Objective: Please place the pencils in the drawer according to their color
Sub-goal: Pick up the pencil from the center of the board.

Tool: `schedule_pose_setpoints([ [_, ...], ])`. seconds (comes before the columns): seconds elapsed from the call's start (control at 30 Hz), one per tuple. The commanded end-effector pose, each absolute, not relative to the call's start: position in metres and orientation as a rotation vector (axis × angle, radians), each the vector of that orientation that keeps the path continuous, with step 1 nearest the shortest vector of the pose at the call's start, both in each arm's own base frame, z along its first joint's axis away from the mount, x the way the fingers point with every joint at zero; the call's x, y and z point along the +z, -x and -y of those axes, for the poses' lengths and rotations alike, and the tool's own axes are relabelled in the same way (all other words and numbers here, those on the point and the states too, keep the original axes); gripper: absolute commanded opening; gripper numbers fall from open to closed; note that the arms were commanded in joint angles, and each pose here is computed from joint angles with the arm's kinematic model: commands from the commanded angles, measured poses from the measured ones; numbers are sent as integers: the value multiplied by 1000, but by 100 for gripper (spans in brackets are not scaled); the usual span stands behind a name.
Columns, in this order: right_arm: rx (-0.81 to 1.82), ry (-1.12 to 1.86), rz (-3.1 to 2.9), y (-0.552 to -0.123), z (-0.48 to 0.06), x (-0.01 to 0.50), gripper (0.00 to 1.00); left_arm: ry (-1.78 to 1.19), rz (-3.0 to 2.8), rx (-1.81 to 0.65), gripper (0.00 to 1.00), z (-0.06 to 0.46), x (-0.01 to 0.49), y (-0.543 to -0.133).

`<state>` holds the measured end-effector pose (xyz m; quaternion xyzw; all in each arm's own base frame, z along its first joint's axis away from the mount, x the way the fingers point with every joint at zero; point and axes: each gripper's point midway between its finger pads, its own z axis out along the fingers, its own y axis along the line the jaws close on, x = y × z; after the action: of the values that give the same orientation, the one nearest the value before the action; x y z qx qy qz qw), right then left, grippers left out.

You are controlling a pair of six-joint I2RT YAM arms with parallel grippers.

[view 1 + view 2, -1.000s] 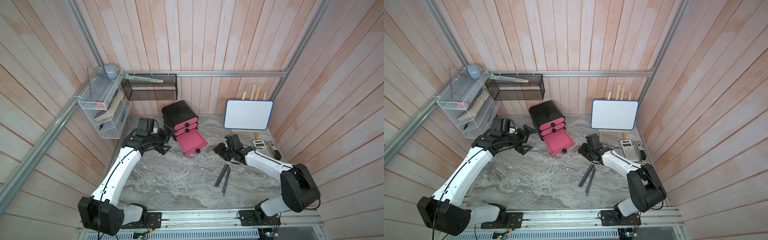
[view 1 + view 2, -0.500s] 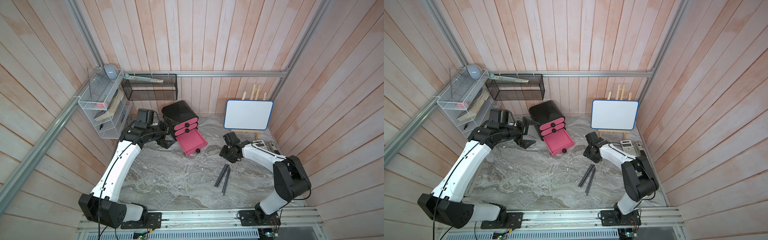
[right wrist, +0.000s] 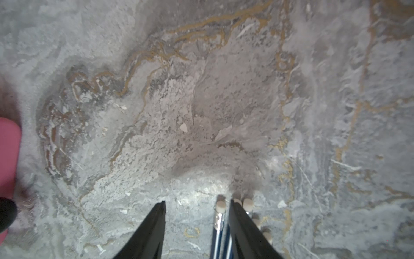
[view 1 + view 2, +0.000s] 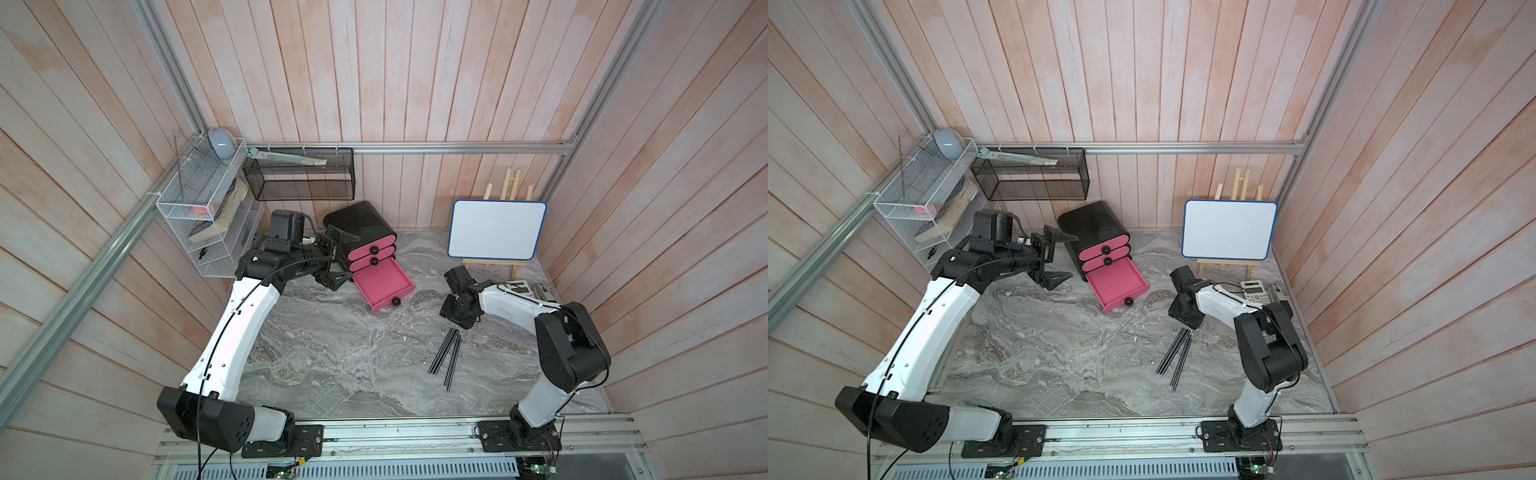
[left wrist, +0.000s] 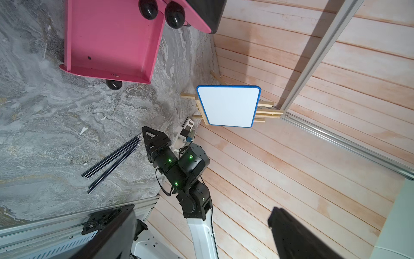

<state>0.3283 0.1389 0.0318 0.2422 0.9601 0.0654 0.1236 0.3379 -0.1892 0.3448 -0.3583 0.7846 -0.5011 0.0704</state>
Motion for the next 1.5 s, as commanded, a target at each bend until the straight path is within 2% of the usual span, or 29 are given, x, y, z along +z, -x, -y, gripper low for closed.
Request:
schedule_pose_setpoints([
  [0.0,164,-702,-2802,-334,-136,29,51,1008,-2333,-1533,99,191,357,-340],
  [0.27,175,-699,-2823,-329,-137,24,50,1027,-2322,-1491,100,183,345,-343],
  [0.43,222,-707,-2839,-325,-142,22,48,991,-2288,-1373,99,166,316,-347],
  [0.67,279,-708,-2839,-325,-151,26,47,903,-2267,-1356,99,151,268,-344],
  [1.13,450,-644,-2771,-346,-183,47,46,746,-2324,-1221,100,140,217,-331],
  [1.47,366,-676,-2716,-329,-159,50,46,709,-2415,-1110,99,133,186,-316],
])
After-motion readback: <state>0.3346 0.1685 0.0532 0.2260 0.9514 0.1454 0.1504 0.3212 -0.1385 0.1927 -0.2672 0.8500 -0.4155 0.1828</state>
